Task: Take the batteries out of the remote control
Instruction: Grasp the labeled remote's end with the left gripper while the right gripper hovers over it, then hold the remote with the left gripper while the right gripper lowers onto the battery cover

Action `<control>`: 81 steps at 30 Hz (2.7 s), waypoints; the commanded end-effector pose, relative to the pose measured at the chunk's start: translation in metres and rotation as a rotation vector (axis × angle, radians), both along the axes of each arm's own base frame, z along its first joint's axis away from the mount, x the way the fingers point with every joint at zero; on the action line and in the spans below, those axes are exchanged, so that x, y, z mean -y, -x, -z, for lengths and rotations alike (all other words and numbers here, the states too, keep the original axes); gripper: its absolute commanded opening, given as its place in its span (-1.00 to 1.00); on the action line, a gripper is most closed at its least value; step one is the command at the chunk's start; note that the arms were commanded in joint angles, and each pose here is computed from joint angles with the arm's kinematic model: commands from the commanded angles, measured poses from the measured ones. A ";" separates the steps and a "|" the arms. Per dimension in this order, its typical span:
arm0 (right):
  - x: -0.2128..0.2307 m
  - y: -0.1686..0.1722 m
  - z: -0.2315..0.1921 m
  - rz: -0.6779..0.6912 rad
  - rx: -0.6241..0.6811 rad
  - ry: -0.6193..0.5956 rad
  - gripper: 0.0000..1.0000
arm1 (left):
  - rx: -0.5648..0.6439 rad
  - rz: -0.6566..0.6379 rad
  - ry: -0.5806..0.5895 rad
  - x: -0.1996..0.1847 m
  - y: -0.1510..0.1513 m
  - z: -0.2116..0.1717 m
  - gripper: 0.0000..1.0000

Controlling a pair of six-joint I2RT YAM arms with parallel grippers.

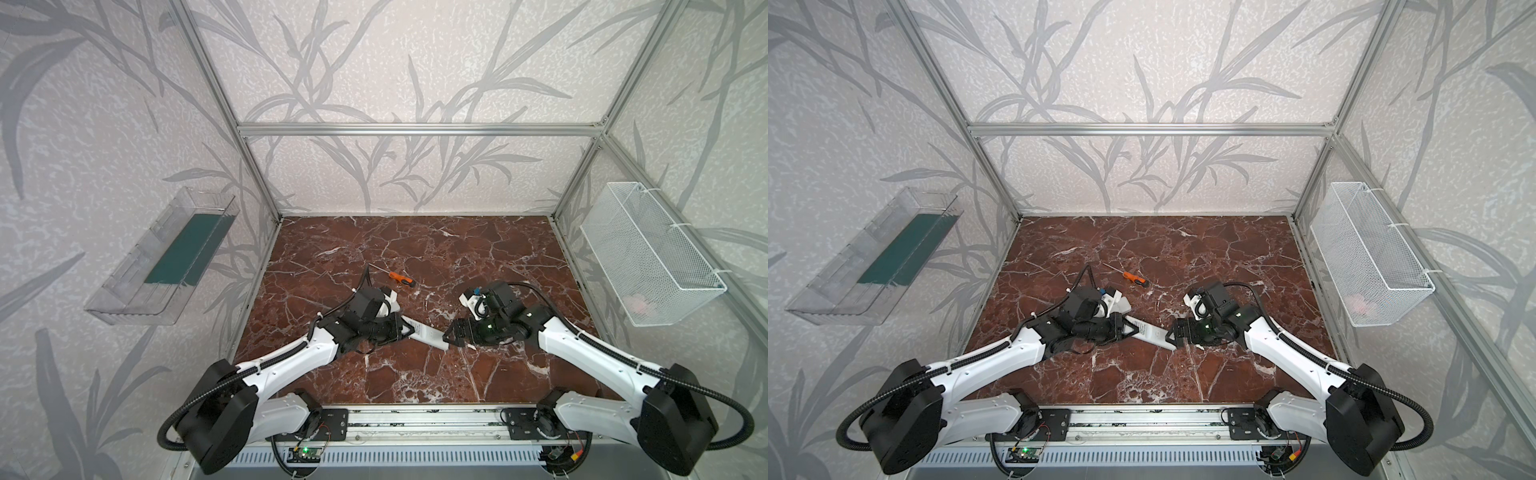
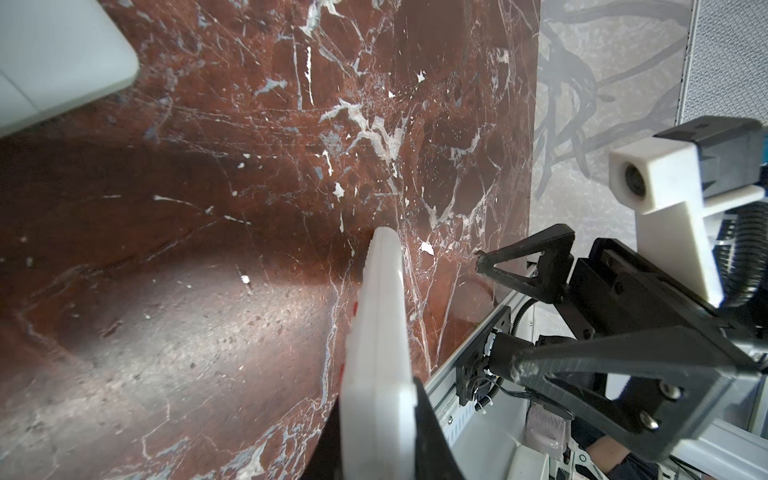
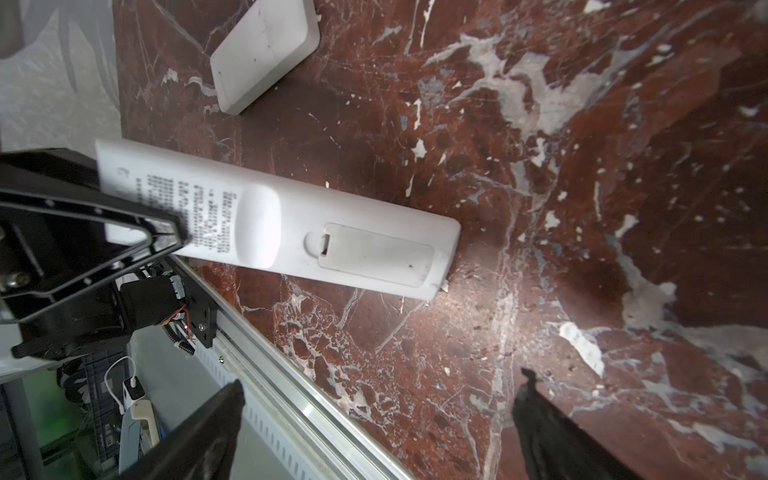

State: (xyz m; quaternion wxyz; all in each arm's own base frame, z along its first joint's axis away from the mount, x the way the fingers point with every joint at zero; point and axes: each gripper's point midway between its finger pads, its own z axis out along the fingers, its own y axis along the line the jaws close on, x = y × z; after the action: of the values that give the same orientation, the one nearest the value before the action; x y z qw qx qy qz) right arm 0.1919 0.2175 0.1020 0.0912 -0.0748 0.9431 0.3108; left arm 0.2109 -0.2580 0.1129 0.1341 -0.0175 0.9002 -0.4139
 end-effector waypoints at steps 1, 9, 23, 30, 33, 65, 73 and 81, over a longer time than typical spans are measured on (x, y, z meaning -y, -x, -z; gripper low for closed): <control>0.004 -0.004 0.002 0.022 -0.012 0.036 0.99 | 0.014 -0.046 -0.050 -0.012 -0.002 0.010 -0.80; -0.005 -0.005 0.021 0.037 -0.067 0.008 0.99 | 0.039 -0.072 -0.041 -0.016 -0.003 0.007 -0.85; -0.011 -0.006 0.034 0.040 -0.090 -0.018 0.99 | 0.086 -0.110 -0.039 -0.024 -0.005 0.003 -1.00; -0.013 -0.006 0.035 0.042 -0.086 -0.033 0.99 | 0.102 -0.186 -0.052 -0.039 -0.005 0.005 -0.99; -0.015 -0.009 0.033 0.040 -0.076 -0.043 0.99 | 0.104 -0.189 -0.064 -0.041 -0.005 0.006 -0.99; -0.073 -0.039 0.040 -0.022 -0.122 -0.130 0.86 | 0.067 -0.126 -0.011 -0.022 -0.005 0.004 -1.00; -0.074 -0.041 0.052 -0.011 -0.139 -0.128 0.81 | 0.068 -0.125 -0.011 -0.023 -0.005 0.003 -1.00; -0.072 -0.043 0.061 0.011 -0.134 -0.111 0.73 | 0.065 -0.119 -0.013 -0.022 -0.004 0.004 -1.00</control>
State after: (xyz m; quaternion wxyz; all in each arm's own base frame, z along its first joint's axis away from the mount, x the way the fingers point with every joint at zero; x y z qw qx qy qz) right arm 0.2326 0.2900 0.0541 0.0319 -0.0533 0.9220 0.3822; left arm 0.2175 -0.2341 0.1112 0.1955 -0.0653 0.8895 -0.4078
